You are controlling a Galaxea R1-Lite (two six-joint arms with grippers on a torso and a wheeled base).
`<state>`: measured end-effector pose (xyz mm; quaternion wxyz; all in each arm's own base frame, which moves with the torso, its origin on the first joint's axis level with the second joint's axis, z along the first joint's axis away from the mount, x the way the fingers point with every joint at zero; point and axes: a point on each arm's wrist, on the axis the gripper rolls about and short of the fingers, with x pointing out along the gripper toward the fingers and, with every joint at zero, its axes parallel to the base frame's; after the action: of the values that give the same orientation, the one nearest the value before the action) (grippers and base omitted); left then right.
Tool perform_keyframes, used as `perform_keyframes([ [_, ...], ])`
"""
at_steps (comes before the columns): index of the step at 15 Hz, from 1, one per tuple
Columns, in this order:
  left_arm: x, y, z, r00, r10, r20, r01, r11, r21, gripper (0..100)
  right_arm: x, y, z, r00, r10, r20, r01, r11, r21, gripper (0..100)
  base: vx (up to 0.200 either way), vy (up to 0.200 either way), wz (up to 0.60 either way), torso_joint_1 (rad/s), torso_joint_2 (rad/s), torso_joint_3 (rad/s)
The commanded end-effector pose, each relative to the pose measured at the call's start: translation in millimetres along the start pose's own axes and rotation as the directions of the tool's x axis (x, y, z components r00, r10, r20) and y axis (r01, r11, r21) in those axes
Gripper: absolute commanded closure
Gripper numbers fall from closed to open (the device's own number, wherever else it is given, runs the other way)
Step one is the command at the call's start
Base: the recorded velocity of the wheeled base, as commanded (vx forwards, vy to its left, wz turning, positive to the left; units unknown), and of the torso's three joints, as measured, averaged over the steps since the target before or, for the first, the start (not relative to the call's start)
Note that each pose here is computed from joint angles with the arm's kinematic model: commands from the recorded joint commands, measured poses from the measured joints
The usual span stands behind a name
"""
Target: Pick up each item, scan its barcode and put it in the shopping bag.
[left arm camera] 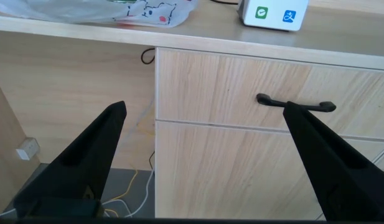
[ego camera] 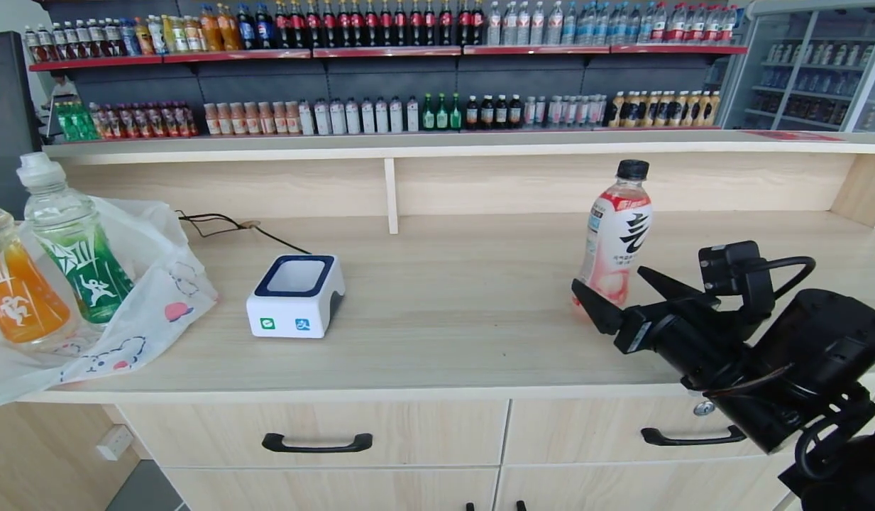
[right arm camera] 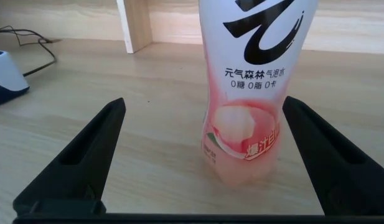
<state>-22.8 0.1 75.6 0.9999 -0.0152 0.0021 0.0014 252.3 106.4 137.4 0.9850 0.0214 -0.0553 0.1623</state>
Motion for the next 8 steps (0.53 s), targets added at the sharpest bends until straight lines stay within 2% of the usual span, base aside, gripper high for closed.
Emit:
perform_keyframes([
  [1, 0, 0.0, -0.1, 1.000, 0.000, 0.000, 0.000, 1.000, 0.000, 0, 6, -2, -6, 1.000, -0.007, -0.015, 0.007, 1.000, -0.002, 0, 0.000, 0.000, 0.00, 0.000, 0.00, 0.000],
  [5, 0, 0.0, -0.1, 1.000, 0.000, 0.000, 0.000, 1.000, -0.002, 0, 20, -5, -7, 1.000, -0.022, 0.007, 0.022, 1.000, -0.002, 0, 0.000, 0.000, 0.00, 0.000, 0.00, 0.000],
  [7, 0, 0.0, -0.1, 1.000, 0.000, 0.000, 0.000, 1.000, -0.002, 0, 33, -7, 3, 0.997, -0.030, 0.066, 0.030, 1.000, 0.000, 0, 0.000, 0.000, 0.00, 0.000, 0.00, 0.000],
  [8, 0, 0.0, -0.1, 1.000, 0.000, 0.000, 0.000, 1.000, -0.002, 0, 34, -8, 3, 0.997, -0.034, 0.070, 0.034, 0.999, 0.000, 0, 0.000, 0.000, 0.00, 0.000, 0.00, 0.000],
])
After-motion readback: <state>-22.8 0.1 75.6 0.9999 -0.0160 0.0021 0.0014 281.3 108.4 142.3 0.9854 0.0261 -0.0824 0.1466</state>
